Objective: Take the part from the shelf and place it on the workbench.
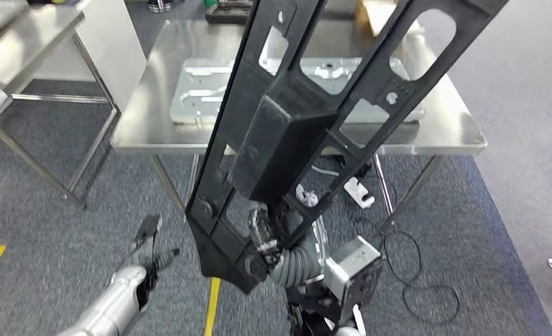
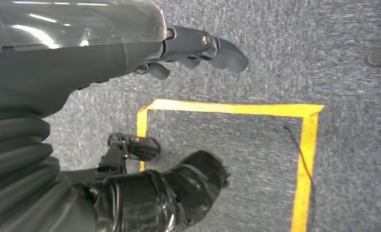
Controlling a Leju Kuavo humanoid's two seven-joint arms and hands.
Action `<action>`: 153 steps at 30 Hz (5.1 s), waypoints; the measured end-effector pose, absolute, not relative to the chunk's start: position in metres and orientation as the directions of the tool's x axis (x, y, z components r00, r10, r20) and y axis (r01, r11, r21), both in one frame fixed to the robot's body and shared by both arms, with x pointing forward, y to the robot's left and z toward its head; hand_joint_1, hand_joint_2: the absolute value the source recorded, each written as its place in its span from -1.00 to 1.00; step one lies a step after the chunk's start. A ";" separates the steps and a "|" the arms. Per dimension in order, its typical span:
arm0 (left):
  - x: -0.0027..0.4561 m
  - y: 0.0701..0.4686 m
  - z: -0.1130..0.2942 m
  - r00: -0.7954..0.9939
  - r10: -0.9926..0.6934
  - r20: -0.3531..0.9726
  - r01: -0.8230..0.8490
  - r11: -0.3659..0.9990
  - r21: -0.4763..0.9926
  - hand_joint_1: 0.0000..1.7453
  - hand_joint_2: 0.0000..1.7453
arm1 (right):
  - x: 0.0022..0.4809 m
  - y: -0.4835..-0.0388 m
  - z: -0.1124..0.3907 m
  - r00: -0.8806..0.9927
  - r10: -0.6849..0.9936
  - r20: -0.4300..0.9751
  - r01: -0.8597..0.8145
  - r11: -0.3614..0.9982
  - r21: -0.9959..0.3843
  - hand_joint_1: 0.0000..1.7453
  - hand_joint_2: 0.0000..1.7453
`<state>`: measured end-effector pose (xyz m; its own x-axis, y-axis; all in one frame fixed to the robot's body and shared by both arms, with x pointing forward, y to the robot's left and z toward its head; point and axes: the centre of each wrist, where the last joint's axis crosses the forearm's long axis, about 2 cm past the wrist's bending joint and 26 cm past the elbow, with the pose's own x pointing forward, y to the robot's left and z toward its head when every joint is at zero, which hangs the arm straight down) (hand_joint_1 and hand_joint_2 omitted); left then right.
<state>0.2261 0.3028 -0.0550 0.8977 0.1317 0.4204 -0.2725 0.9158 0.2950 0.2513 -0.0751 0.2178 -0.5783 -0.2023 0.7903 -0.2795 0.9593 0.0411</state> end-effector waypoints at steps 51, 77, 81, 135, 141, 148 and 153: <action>0.206 0.314 -0.065 0.968 0.166 0.187 -0.202 0.960 0.192 -1.00 1.00 | 0.254 -0.069 0.221 -0.570 -0.233 0.788 -0.341 0.940 0.031 1.00 1.00; 0.207 0.314 -0.066 0.996 0.059 0.069 -0.066 0.992 0.109 -1.00 1.00 | 0.255 -0.067 0.221 -0.557 -0.252 0.791 -0.383 0.923 0.025 1.00 1.00; 0.212 0.313 -0.063 0.996 0.050 0.077 -0.058 0.992 0.108 -1.00 1.00 | 0.255 -0.067 0.222 -0.557 -0.253 0.791 -0.384 0.923 0.025 1.00 1.00; 0.189 0.286 -0.074 0.999 0.041 0.006 -0.040 0.995 -0.087 -1.00 1.00 | 0.269 -0.064 0.235 -0.575 -0.205 0.792 -0.424 0.903 -0.074 1.00 1.00; 0.195 0.300 -0.072 1.000 0.018 0.017 -0.017 0.996 -0.089 -1.00 1.00 | 0.305 -0.077 0.251 -0.685 0.059 0.726 -0.305 0.882 -0.358 1.00 1.00; 0.192 0.296 -0.073 1.000 -0.022 0.007 0.022 0.997 -0.079 -1.00 1.00 | 0.370 -0.109 0.273 -0.694 0.363 0.622 -0.144 0.776 -0.614 1.00 1.00; 0.189 0.287 -0.074 0.999 -0.050 -0.002 0.050 0.995 -0.087 -1.00 1.00 | 0.407 -0.133 0.280 -0.612 0.568 0.550 -0.051 0.666 -0.744 1.00 1.00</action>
<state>0.1886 0.2875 -0.0742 0.9987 -0.0504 -0.0021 0.0501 0.9950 -0.0868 0.4069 -0.1332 0.2796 -0.6119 0.5680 0.5504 -0.0512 0.6660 -0.7442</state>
